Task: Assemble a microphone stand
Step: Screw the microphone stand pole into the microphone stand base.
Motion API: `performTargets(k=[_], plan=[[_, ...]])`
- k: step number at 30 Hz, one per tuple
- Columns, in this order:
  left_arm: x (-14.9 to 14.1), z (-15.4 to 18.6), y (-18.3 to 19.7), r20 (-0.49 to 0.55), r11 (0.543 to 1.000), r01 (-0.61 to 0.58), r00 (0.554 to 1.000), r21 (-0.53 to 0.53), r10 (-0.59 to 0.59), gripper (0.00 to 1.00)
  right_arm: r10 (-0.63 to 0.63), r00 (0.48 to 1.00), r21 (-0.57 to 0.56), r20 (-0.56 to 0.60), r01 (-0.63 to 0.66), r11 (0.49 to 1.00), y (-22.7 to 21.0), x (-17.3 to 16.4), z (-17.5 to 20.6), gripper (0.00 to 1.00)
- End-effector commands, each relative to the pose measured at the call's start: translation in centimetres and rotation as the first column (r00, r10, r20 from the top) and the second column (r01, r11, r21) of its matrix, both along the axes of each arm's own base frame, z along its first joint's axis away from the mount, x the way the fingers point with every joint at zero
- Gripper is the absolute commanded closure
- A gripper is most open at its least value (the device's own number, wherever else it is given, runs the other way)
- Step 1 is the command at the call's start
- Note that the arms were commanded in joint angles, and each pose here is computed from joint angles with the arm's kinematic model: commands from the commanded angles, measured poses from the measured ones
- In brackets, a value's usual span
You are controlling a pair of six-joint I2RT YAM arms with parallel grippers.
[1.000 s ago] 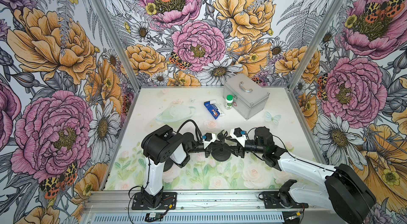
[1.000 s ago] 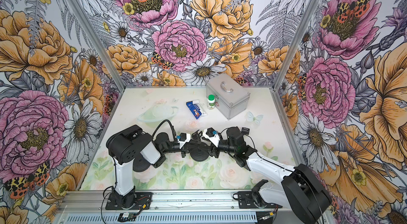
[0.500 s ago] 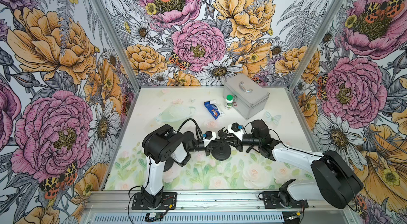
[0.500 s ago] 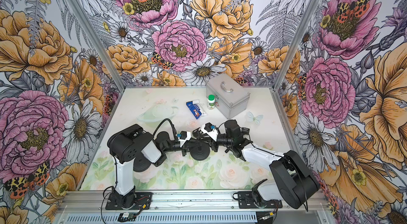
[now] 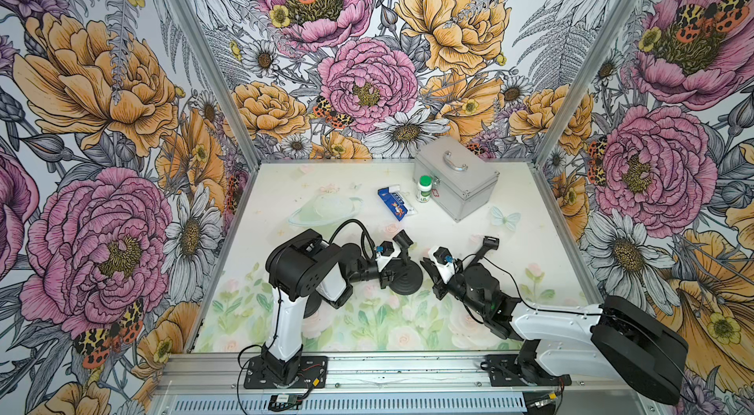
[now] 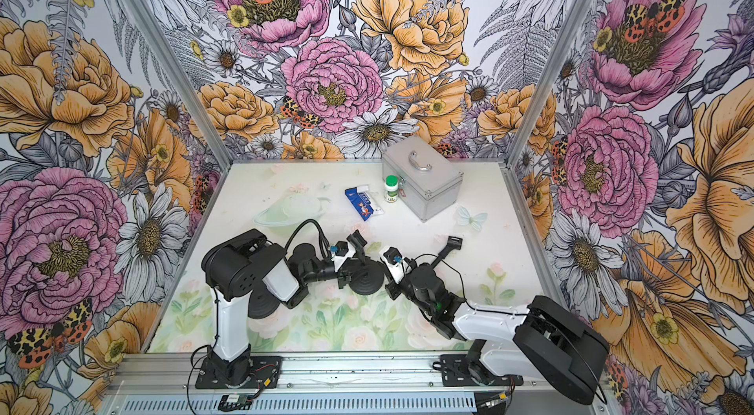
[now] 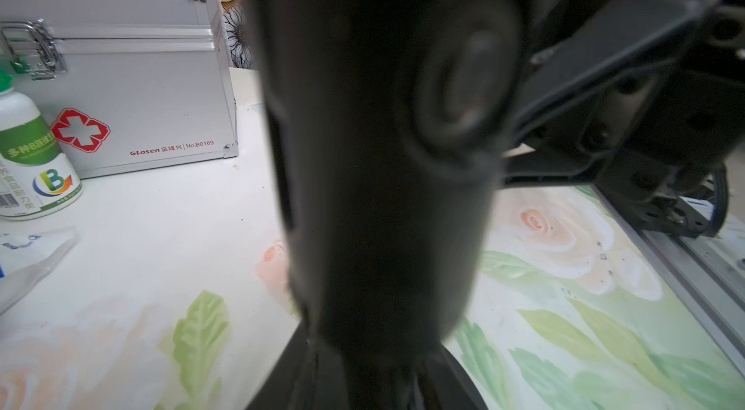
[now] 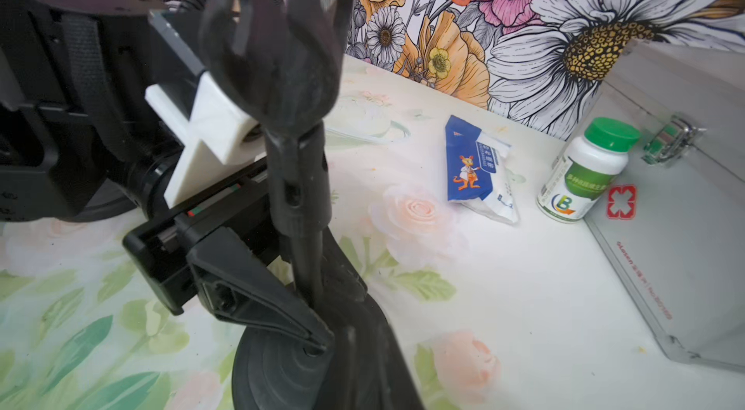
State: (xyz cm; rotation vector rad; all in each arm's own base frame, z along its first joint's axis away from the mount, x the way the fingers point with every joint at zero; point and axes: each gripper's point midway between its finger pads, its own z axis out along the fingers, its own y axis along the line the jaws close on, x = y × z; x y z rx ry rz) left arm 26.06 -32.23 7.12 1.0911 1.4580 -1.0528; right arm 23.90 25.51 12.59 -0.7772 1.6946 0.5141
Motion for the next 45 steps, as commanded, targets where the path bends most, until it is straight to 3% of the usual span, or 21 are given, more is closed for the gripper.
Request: performTargets(k=[1, 4, 10, 12, 13, 16, 21, 23, 26, 29, 32, 33, 35, 38, 45], plan=[[0.4, -0.3, 0.2, 0.015, 1.0, -0.015, 1.0, 0.008, 0.015, 0.71, 0.235, 0.972, 0.016, 0.028, -0.235, 0.972, 2.2, -2.2, 2.1, 0.7], [0.4, -0.2, 0.2, 0.014, 1.0, -0.013, 1.0, 0.006, 0.013, 0.72, 0.379, 0.925, 0.046, -0.012, -0.378, 0.925, 2.5, -2.4, 3.0, 0.65], [0.4, -0.3, 0.2, 0.012, 1.0, -0.007, 1.0, 0.008, 0.007, 0.73, 0.504, 0.861, 0.059, -0.063, -0.501, 0.863, 3.8, -0.6, 3.8, 0.59], [0.4, -0.3, 0.1, 0.009, 1.0, -0.003, 1.0, 0.009, 0.003, 0.73, 0.569, 0.817, 0.053, -0.095, -0.567, 0.822, 4.7, -0.6, 3.8, 0.38], [0.5, -0.3, 0.1, 0.008, 1.0, -0.002, 1.0, 0.009, 0.002, 0.73, 0.594, 0.798, 0.04, -0.105, -0.593, 0.804, 5.0, -0.6, 3.5, 0.38], [0.5, -0.3, 0.1, 0.006, 1.0, 0.0, 1.0, 0.011, 0.0, 0.73, 0.584, 0.805, -0.004, -0.106, -0.588, 0.809, 5.4, 0.5, 2.7, 0.46], [0.5, -0.3, 0.1, 0.008, 1.0, 0.0, 1.0, 0.012, 0.0, 0.73, 0.579, 0.809, -0.017, -0.104, -0.583, 0.812, 5.8, 1.3, 2.5, 0.76], [0.5, -0.3, 0.1, 0.008, 1.0, 0.001, 1.0, 0.012, -0.002, 0.73, 0.543, 0.833, -0.019, -0.107, -0.548, 0.836, 5.7, 2.0, 2.3, 0.82], [0.5, -0.2, 0.1, 0.01, 1.0, -0.004, 1.0, 0.014, 0.004, 0.73, 0.402, 0.912, -0.002, -0.075, -0.404, 0.915, 4.5, 3.5, 2.2, 0.91], [0.5, -0.3, 0.1, 0.013, 1.0, -0.011, 1.0, 0.017, 0.01, 0.7, 0.149, 0.988, 0.079, -0.034, -0.146, 0.986, 1.9, 5.0, 2.6, 1.0], [0.6, -0.3, 0.1, 0.016, 1.0, -0.018, 1.0, 0.019, 0.018, 0.68, -0.163, 0.986, 0.093, -0.024, 0.165, 0.982, -1.1, 5.3, 1.5, 1.0], [0.6, -0.3, 0.1, 0.014, 1.0, -0.02, 1.0, 0.019, 0.019, 0.68, -0.21, 0.977, 0.087, -0.032, 0.212, 0.973, -1.4, 5.0, 0.9, 1.0], [0.6, -0.3, 0.1, 0.015, 1.0, -0.021, 1.0, 0.019, 0.02, 0.68, -0.216, 0.975, 0.068, -0.046, 0.218, 0.974, -1.4, 4.5, 0.1, 1.0], [0.6, -0.4, 0.1, 0.012, 1.0, -0.017, 1.0, 0.019, 0.017, 0.72, -0.103, 0.994, 0.027, -0.042, 0.104, 0.994, 0.8, 2.9, 0.0, 0.99], [0.6, -0.3, 0.2, 0.001, 1.0, -0.004, 1.0, 0.009, 0.004, 0.85, 0.133, 0.988, -0.072, -0.08, -0.139, 0.988, 3.8, 2.2, 0.7, 0.85]])
